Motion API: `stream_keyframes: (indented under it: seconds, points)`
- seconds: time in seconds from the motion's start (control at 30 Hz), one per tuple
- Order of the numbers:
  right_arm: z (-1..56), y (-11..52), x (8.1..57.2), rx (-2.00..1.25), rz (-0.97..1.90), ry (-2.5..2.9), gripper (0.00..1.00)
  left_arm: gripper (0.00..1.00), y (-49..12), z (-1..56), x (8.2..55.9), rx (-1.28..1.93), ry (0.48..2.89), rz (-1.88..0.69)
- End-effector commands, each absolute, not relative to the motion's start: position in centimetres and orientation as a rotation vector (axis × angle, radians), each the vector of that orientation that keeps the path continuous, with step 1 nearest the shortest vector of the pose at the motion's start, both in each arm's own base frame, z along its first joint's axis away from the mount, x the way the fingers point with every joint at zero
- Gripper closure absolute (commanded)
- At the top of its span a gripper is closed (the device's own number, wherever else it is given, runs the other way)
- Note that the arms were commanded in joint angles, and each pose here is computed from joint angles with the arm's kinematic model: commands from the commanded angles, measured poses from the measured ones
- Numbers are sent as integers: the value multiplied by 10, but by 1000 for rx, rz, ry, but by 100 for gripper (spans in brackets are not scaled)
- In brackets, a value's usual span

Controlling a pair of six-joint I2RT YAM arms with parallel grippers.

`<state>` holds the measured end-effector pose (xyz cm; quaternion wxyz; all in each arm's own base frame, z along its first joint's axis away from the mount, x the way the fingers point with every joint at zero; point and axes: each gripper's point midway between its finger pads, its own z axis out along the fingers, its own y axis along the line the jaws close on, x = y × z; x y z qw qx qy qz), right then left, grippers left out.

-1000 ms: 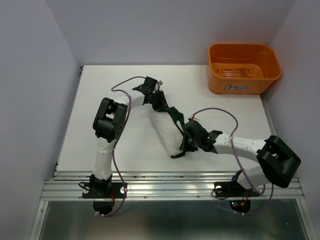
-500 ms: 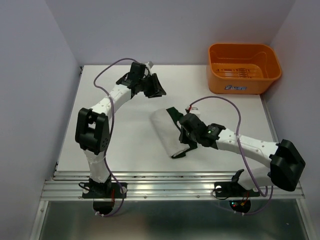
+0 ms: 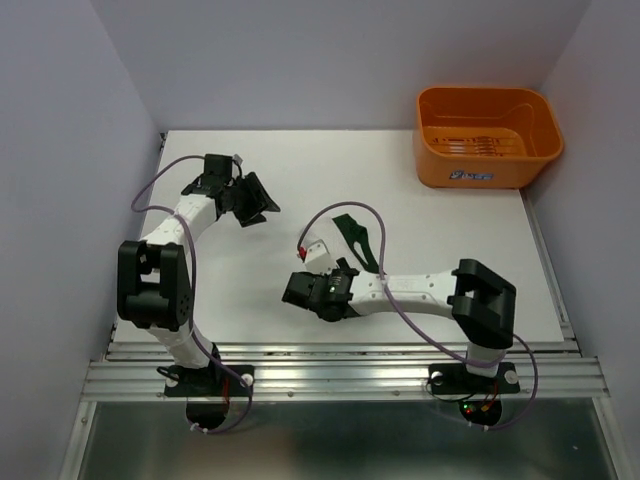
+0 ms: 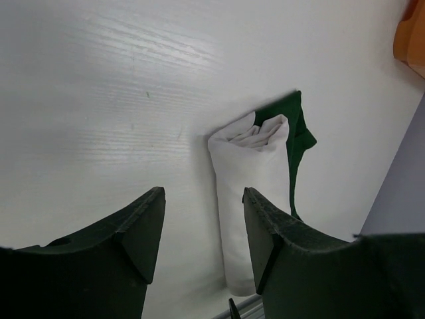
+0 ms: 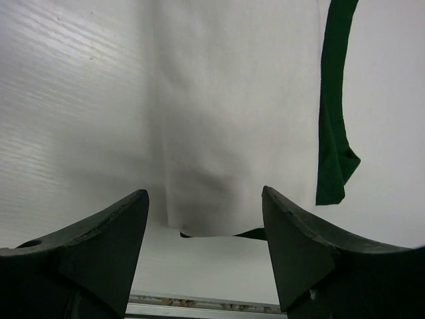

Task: Roll the t-shirts
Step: Roll the T-shirt to the center of the board.

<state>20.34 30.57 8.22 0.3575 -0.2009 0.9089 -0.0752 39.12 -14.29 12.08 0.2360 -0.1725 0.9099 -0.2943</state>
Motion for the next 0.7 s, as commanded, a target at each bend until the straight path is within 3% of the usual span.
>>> stream_keyframes:
  seconds: [0.0,0.3,0.5,0.67]
  points:
    - [94,298,211,-525,-331,2263,26,39,-143,140,384,-400,2443,-823]
    - [112,317,199,-371,160,2383,27,41,-152,116,358,-393,2486,-886]
    - [122,286,221,-101,526,2435,26,43,-177,108,336,-312,2518,-936]
    - [120,276,223,-104,549,2443,26,46,-195,97,324,-279,2550,-968]
